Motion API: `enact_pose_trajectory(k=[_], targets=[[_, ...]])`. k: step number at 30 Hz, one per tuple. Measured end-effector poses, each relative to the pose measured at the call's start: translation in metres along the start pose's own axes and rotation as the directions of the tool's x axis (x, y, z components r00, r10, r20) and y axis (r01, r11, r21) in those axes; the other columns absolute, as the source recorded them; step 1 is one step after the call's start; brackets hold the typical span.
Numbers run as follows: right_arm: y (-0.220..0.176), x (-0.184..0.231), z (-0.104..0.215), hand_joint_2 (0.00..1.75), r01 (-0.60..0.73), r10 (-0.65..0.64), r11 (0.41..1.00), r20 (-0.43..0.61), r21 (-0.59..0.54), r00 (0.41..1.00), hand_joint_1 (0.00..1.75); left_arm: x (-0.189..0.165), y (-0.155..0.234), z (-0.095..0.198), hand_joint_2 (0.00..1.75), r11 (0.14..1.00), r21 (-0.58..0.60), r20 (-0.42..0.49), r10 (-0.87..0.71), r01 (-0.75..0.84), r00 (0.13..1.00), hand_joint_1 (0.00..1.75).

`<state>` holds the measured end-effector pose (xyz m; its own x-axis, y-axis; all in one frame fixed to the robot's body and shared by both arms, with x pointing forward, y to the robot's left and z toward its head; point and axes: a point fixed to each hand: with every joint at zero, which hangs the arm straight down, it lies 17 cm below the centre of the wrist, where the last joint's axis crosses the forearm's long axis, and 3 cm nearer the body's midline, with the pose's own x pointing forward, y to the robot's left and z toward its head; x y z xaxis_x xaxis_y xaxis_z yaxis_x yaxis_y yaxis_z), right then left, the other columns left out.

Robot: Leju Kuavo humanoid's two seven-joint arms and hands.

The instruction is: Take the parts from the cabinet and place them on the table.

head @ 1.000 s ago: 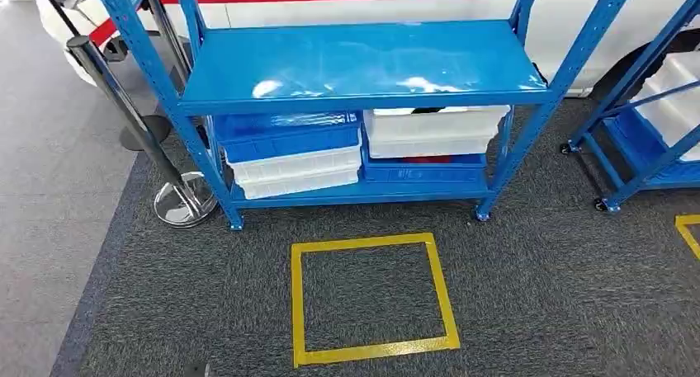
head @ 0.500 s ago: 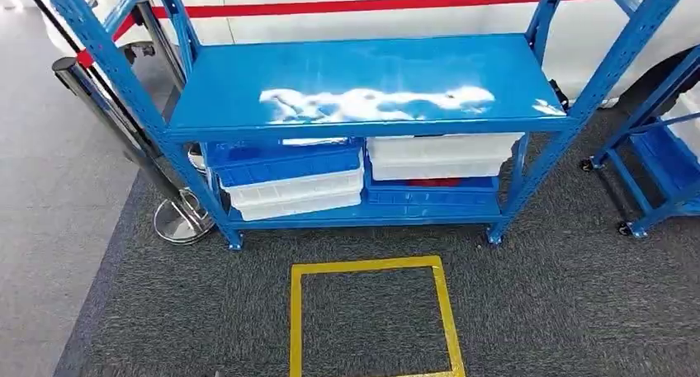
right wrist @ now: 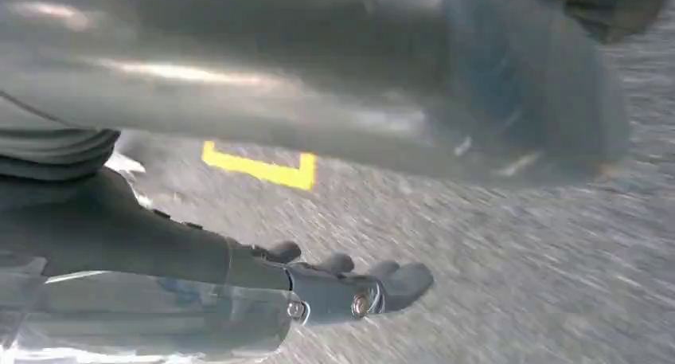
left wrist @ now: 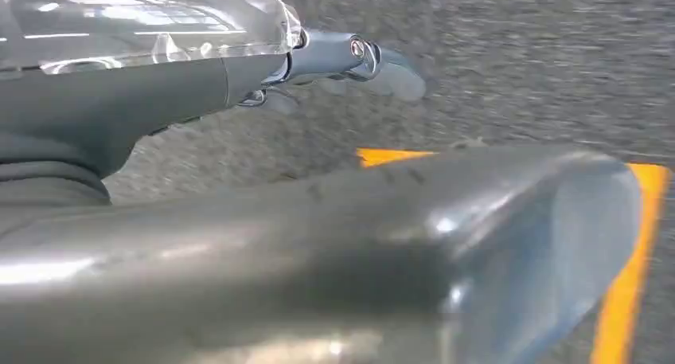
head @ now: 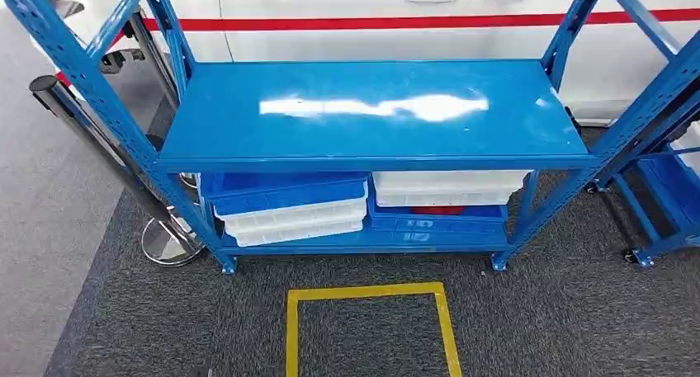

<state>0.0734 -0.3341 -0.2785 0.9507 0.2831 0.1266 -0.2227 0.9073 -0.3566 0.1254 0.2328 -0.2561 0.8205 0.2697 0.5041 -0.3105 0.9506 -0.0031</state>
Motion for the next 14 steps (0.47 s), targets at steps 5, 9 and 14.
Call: enact_pose_trajectory(k=[5,9,14], targets=[[0.001,-0.007,0.0,0.0,-0.004,0.004,1.0,-0.009,0.001,1.0,0.0,-0.003,0.003,0.001,0.0,1.0,0.017,-0.004,-0.005,0.005,1.0,0.0],[-0.001,-0.011,0.0,0.0,-0.007,0.007,1.0,-0.014,-0.002,1.0,0.0,-0.003,0.001,0.001,0.0,1.0,0.015,-0.006,-0.008,0.008,1.0,0.0],[0.001,-0.008,0.001,0.0,-0.003,0.003,1.0,-0.006,0.0,1.0,0.0,0.001,0.002,-0.001,0.0,0.999,0.023,0.007,-0.025,0.025,1.0,0.0]])
